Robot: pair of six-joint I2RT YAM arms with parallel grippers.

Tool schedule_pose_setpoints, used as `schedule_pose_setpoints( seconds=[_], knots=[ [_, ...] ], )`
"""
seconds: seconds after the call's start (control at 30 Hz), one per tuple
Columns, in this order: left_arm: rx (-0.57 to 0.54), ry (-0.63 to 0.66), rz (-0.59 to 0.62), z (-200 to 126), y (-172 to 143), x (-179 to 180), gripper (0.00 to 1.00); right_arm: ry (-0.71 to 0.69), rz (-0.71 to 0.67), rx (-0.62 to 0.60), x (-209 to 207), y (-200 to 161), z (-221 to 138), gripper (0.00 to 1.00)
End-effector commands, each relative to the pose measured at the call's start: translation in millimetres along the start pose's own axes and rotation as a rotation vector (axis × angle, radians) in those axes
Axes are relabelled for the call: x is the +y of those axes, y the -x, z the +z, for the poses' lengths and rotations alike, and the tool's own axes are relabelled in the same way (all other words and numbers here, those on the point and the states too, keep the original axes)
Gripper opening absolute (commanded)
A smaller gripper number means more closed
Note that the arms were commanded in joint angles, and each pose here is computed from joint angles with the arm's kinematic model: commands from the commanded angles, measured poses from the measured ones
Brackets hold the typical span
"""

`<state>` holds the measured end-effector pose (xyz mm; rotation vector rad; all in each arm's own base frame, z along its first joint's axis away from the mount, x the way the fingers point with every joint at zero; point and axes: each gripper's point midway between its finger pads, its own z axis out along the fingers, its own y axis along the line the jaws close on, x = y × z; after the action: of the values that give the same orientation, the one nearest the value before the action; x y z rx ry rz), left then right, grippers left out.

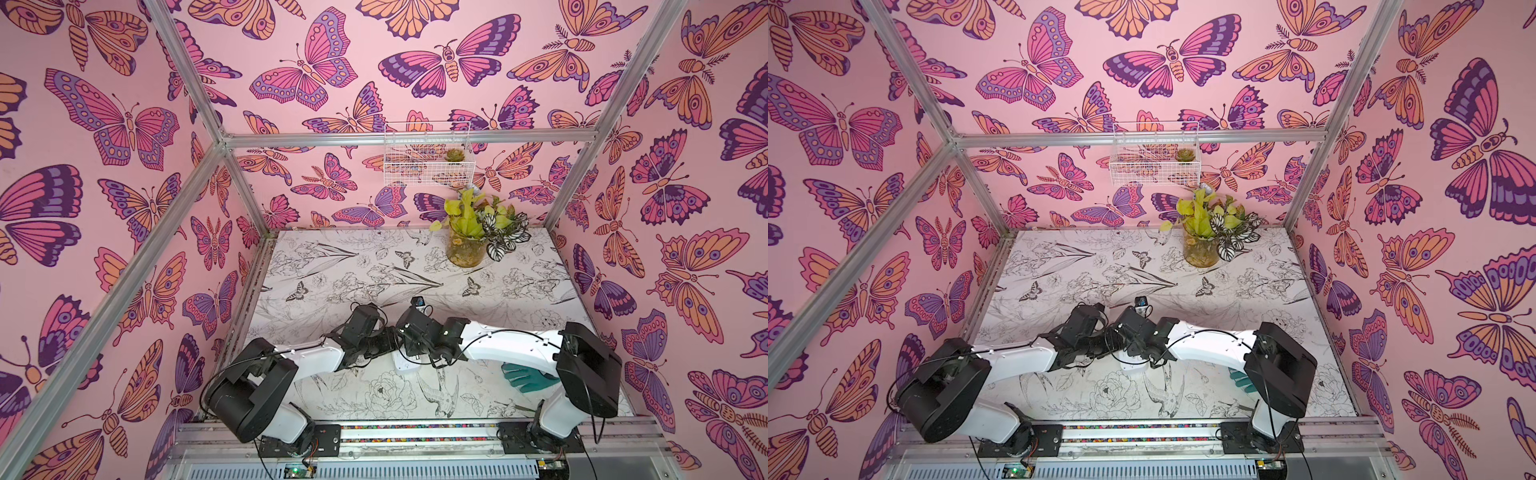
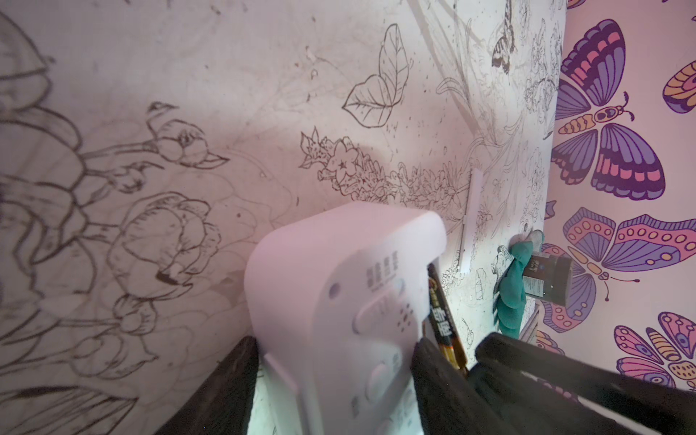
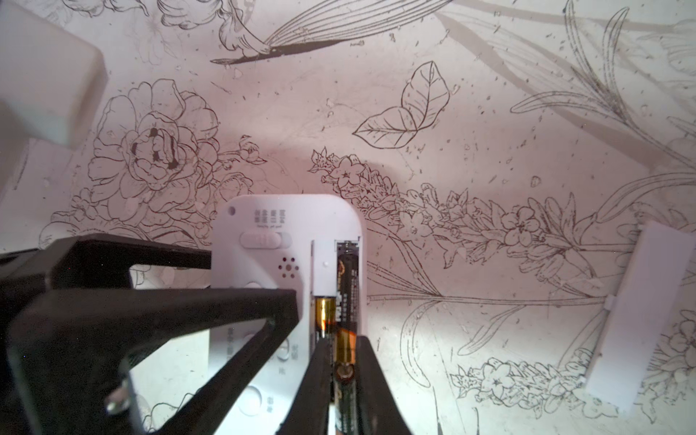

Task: Insert the battery into the alarm
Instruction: Install the battery in the alarm.

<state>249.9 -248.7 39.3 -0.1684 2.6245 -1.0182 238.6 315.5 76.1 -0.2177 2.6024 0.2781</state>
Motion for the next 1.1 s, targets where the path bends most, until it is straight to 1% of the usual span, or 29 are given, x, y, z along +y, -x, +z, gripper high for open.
schedule_pose_setpoints(
  seconds=[0.0,0.2,0.4,0.7,0.83,0.93,1.07],
  knots=[
    [0.080,0.117,-0.029,3.0,-27.4,35.1,0.66,0.003,-0.001,0.005,4.2,3.8,2.4,0.14],
    [0.080,0.117,-0.027,3.7,-27.0,34.6,0.66,-0.009,0.003,0.027,-0.2,-4.9,9.0,0.12],
    [0.081,0.119,-0.030,3.5,-27.5,35.8,0.66,-0.007,0.014,0.057,-1.8,-16.0,17.8,0.07],
    [0.079,0.120,-0.028,3.7,-27.8,36.5,0.66,-0.042,0.012,0.099,-11.9,-38.4,29.2,0.05],
    [0.080,0.120,-0.029,4.7,-27.7,37.0,0.66,-0.045,0.032,0.108,-16.9,-47.4,32.0,0.05],
    [0.080,0.123,-0.032,5.1,-27.9,38.1,0.66,-0.011,0.039,0.096,-11.3,-44.4,28.3,0.05],
    [0.078,0.123,-0.032,4.6,-28.1,38.3,0.66,0.055,0.026,0.045,5.4,-25.6,12.5,0.06]
  ],
)
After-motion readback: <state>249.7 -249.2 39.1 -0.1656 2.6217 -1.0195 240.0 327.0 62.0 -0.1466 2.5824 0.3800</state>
